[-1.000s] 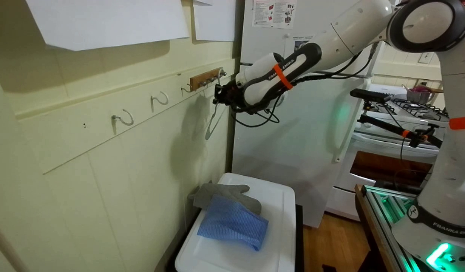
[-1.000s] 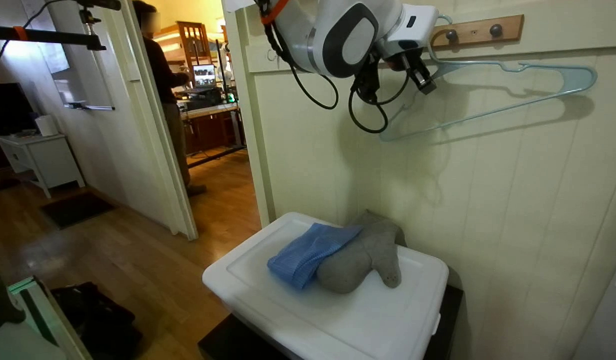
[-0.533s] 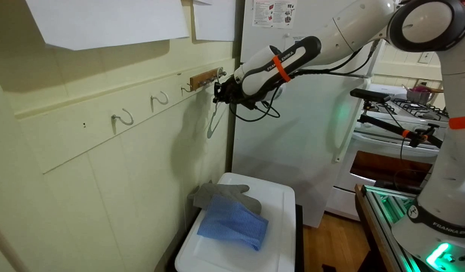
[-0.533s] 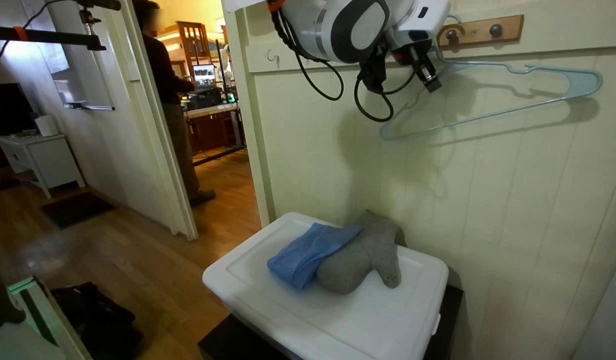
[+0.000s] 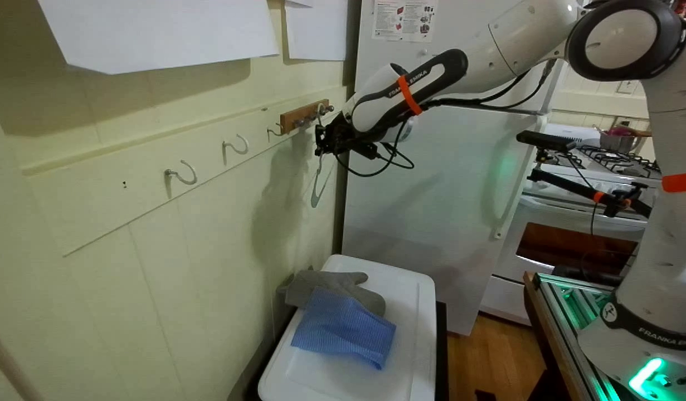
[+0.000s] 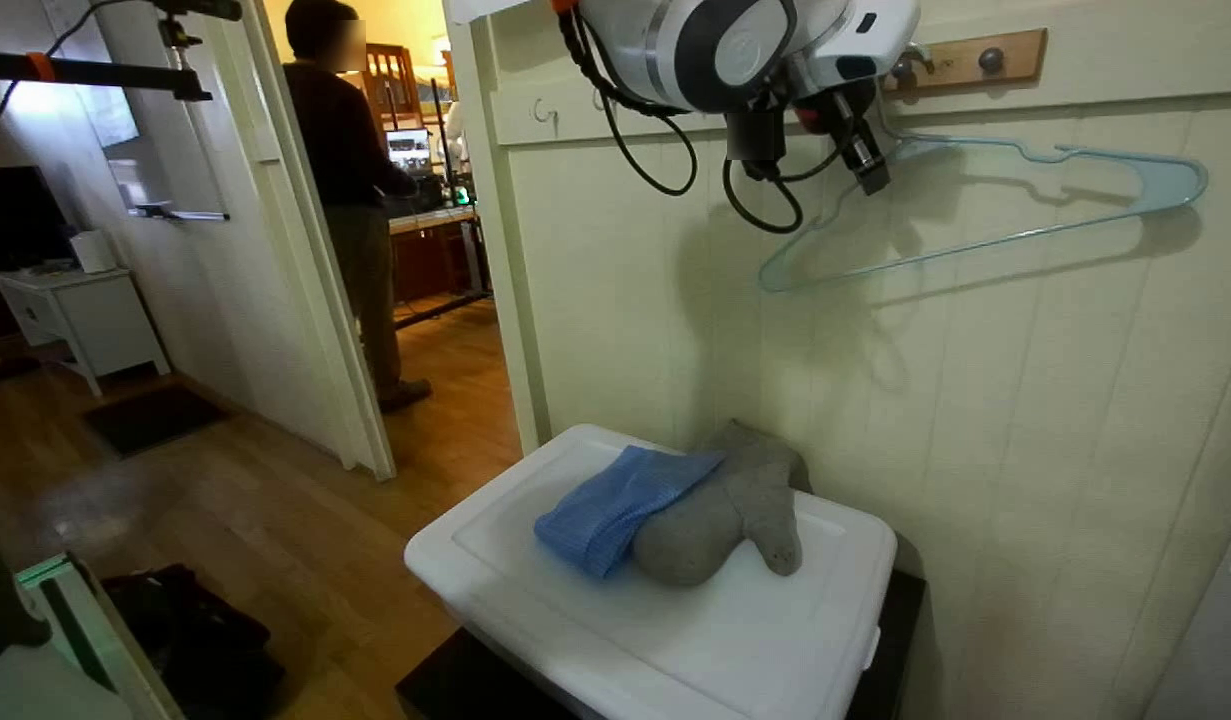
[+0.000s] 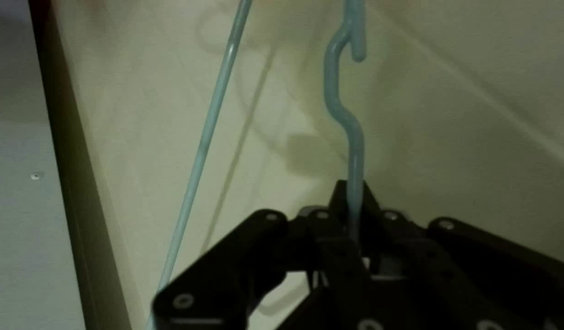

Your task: Move the clothes hanger to the next hook

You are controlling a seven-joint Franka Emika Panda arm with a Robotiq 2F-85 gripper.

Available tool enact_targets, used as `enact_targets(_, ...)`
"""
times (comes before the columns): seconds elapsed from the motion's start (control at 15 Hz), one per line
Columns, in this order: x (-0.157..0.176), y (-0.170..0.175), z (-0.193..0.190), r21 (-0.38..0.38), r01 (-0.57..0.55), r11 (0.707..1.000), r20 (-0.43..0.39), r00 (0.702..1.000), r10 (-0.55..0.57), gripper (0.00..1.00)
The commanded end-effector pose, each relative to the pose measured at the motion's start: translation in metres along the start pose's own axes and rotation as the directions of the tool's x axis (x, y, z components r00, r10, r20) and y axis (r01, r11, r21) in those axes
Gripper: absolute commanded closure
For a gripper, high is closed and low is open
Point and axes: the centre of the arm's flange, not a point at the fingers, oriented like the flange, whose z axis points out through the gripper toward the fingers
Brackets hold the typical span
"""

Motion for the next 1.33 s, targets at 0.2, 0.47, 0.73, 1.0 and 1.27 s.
enact_targets(0.2, -0.002, -0.004, 0.025, -0.032, 0.014, 0.999, 0.041, 0.999, -0.013, 0.99)
enact_targets(0.47, -0.003, -0.009, 0.026, -0.034, 0.015, 0.999, 0.041, 0.999, -0.014, 0.68)
enact_targets(0.73, -0.011, -0.002, 0.013, -0.058, -0.017, 0.998, 0.078, 0.997, 0.021, 0.39)
enact_targets(1.0, -0.015, 0.013, 0.001, -0.125, 0.020, 0.992, 0.115, 0.993, -0.006, 0.08)
enact_targets(1.27, -0.017, 0.031, -0.010, -0.189, 0.103, 0.977, 0.156, 0.985, -0.074, 0.00)
